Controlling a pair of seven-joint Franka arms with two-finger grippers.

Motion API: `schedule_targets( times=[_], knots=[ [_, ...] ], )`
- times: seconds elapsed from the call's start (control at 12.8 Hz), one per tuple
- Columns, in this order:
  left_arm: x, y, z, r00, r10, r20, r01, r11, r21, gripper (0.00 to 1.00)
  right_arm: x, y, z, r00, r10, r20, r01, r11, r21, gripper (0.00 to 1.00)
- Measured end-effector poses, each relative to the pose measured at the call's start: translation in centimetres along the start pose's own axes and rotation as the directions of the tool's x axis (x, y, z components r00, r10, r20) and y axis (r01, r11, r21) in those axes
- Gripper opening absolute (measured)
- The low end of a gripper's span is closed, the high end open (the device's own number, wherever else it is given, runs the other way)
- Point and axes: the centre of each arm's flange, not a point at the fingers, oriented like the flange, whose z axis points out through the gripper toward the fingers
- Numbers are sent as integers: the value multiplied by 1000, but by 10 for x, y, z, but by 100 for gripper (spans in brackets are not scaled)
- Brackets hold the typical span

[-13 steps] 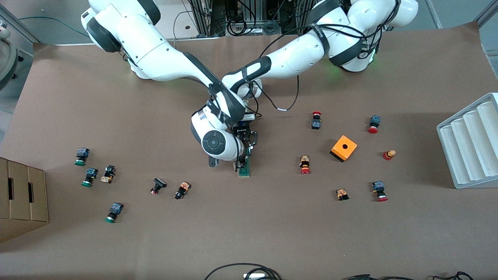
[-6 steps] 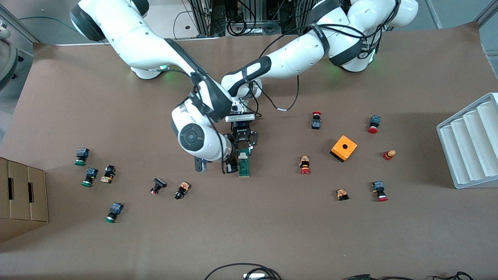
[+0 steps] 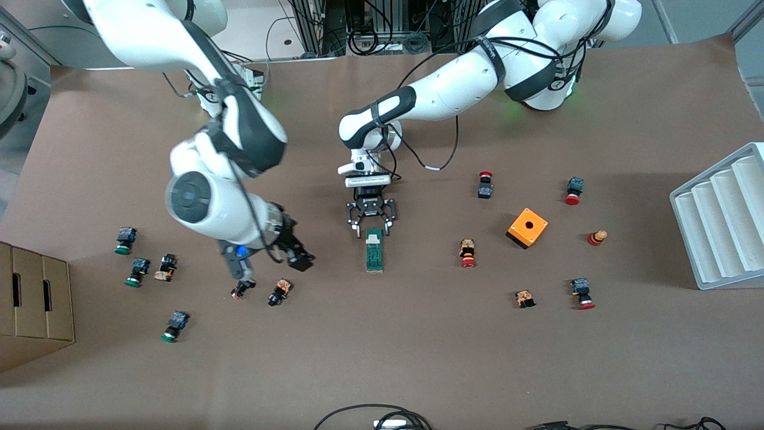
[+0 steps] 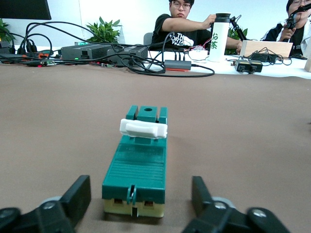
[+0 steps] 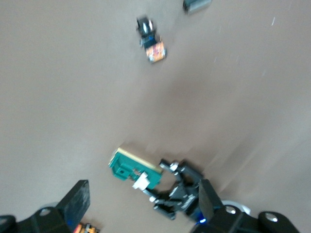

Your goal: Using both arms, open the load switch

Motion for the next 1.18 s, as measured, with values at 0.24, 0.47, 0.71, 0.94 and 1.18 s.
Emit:
schedule_targets(
  times=[0.24, 0.47, 0.71, 0.94, 1.18],
  knots=[
    [0, 0, 0, 1000, 0, 2, 0, 1000, 0, 100, 43, 51, -55, 975, -223, -5, 223, 975, -3, 100],
    [6, 2, -4, 1000, 2, 27, -2, 1000, 26, 100, 67, 95, -99, 894, -446, -31, 447, 895, -3, 100],
    [22, 8, -7, 999, -13, 33, 13, 1000, 24, 100, 83, 137, -145, 753, -653, -77, 651, 757, -58, 100],
    [43, 16, -13, 997, -33, 72, 31, 999, 31, 100, 103, 170, -183, 596, -794, -119, 787, 607, -113, 100],
    [76, 26, -27, 990, -54, 132, 49, 998, 46, 100, 146, 207, -208, 482, -866, -136, 858, 497, -129, 100]
  ],
)
